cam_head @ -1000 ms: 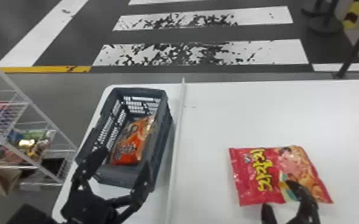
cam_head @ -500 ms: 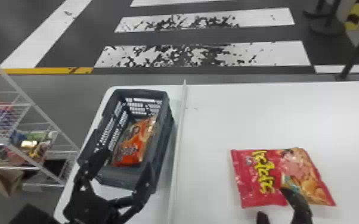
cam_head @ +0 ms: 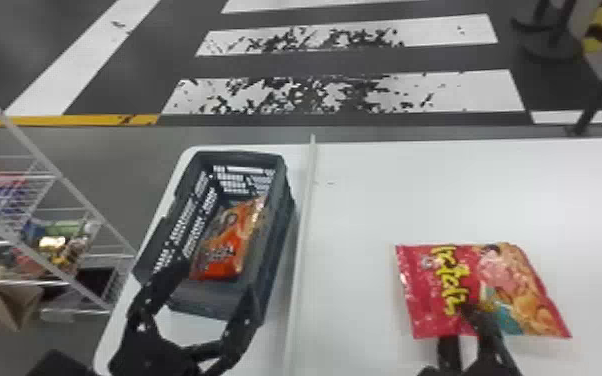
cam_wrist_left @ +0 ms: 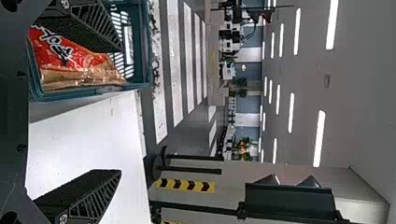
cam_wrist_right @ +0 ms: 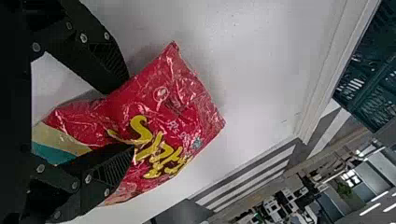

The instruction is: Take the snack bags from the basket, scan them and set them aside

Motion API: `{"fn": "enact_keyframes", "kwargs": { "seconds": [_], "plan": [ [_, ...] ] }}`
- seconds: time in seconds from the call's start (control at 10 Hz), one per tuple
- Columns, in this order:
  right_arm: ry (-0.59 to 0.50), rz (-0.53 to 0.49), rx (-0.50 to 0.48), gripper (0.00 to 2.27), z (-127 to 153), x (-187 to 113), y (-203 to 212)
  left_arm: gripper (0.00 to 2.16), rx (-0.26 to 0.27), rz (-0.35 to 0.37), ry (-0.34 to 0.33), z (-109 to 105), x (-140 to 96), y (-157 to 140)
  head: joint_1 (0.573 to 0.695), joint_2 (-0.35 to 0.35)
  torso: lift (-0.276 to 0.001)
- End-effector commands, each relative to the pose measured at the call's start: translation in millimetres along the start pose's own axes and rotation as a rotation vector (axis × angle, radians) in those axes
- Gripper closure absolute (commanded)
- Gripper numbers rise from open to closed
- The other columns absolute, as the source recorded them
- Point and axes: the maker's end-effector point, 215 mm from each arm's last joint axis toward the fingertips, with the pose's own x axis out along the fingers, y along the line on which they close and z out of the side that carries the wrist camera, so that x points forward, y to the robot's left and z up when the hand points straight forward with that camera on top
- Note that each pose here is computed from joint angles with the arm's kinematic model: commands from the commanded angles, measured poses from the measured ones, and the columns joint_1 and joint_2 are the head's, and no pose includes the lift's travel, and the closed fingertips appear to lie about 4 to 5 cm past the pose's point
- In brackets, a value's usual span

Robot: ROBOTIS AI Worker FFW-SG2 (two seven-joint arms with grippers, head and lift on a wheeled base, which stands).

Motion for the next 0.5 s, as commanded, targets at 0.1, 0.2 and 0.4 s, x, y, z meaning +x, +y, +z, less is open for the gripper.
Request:
{"fn": "enact_keyframes", "kwargs": {
  "seconds": [0.1, 0.2, 0.4],
  "plan": [
    [-0.046, -0.006, -0.005, 2.25, 8, -6, -5, 0.07, -0.013, -0.003, 0.003, -5, 1, 2, 0.695, 0.184, -0.075],
    [-0.05, -0.022, 0.01, 2.25, 11, -11, -15, 0.07, -0.014, -0.003, 0.0, -4, 2, 2, 0.695, 0.187, -0.075],
    [-0.087, -0.08, 0.088, 2.25, 26, -20, -56, 0.07, -0.013, -0.005, -0.01, 0, 3, 2, 0.695, 0.189, -0.075]
  ]
}}
